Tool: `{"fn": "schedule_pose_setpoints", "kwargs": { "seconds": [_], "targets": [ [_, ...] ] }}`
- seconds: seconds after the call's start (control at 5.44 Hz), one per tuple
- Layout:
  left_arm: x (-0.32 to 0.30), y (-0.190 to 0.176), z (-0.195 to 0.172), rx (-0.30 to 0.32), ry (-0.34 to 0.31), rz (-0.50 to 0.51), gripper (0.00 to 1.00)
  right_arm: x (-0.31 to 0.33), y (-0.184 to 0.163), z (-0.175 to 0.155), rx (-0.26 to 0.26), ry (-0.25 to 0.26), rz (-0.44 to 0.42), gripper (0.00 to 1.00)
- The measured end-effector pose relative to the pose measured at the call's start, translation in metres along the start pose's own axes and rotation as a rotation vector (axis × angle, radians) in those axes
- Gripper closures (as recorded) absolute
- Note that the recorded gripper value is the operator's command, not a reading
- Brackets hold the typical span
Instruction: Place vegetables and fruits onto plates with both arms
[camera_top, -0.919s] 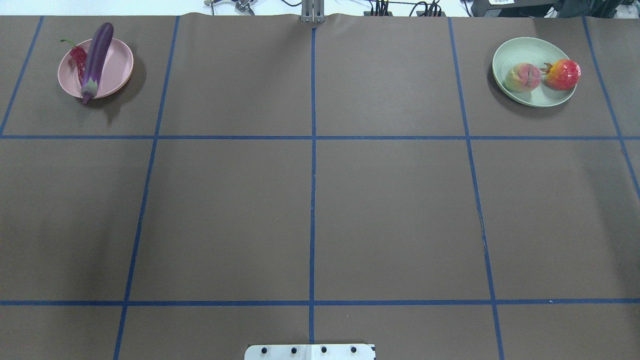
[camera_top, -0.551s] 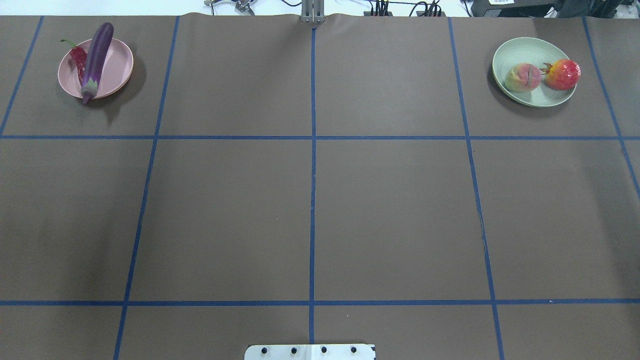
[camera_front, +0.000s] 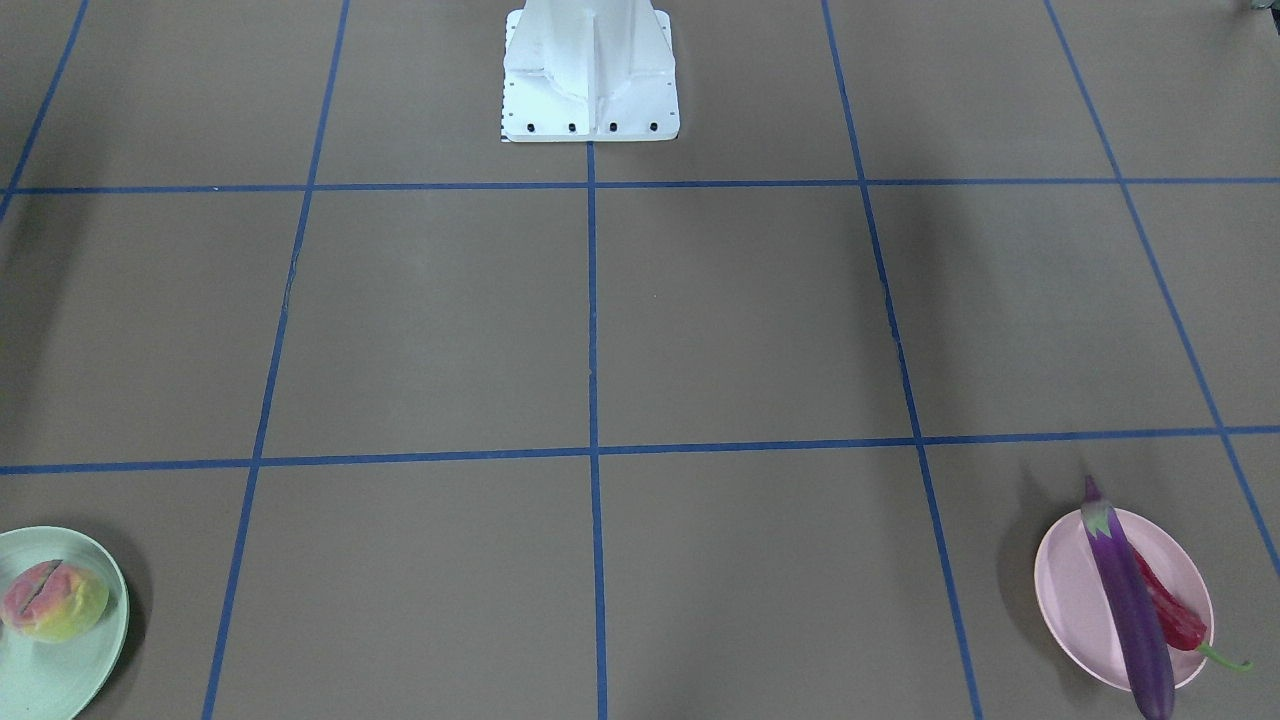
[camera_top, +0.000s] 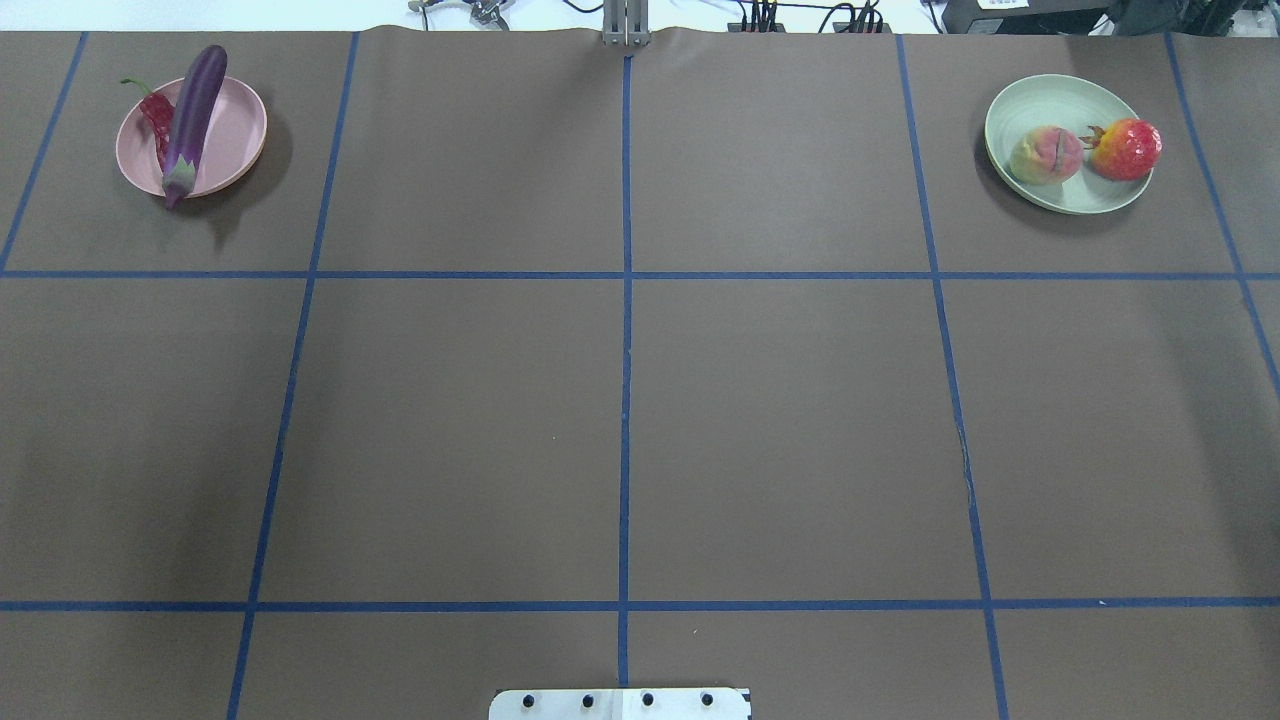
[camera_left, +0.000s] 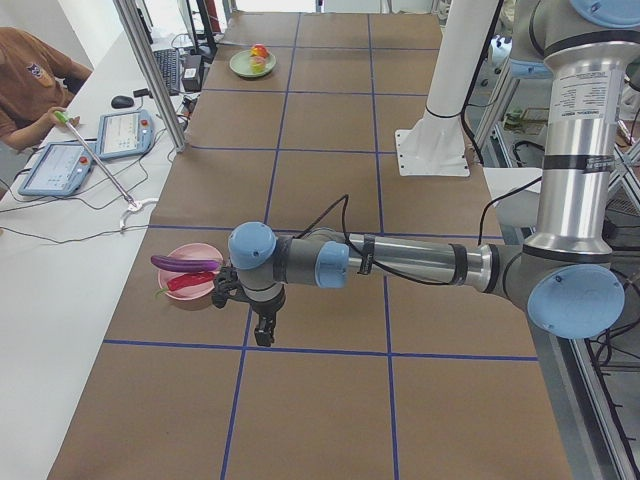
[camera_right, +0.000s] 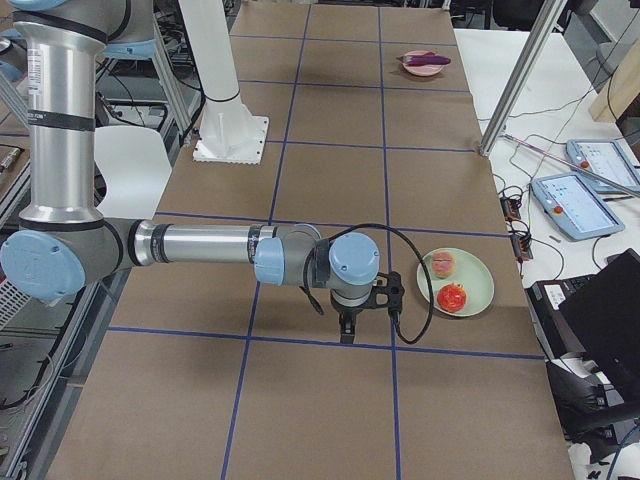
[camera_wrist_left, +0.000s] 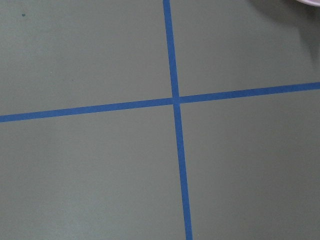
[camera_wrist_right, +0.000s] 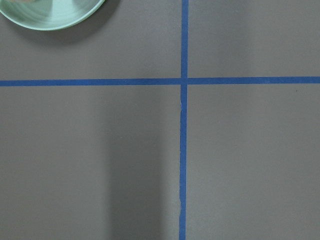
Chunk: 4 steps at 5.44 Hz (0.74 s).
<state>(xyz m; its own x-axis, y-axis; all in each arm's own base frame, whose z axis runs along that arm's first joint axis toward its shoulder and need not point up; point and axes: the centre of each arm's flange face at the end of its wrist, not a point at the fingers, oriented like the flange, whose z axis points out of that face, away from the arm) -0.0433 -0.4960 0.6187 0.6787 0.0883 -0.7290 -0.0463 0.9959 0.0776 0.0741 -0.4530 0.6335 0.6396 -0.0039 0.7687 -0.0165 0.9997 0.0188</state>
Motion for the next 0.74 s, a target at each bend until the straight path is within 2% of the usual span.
{"fn": "schedule_pose_setpoints", "kwargs": {
  "seconds": [0.18,0.74],
  "targets": [
    [0.0007,0.0044,-0.0071,0.014,0.018,-0.003,0.0,-0.0015,-0.0012,0.0018,-0.004,0.0,-0.003,0.01],
    [0.0014,0.0053,-0.0114,0.022,0.009,-0.002,0.0,-0.0045,-0.0074,0.0017,-0.003,0.0,-0.011,0.01]
  ]
}}
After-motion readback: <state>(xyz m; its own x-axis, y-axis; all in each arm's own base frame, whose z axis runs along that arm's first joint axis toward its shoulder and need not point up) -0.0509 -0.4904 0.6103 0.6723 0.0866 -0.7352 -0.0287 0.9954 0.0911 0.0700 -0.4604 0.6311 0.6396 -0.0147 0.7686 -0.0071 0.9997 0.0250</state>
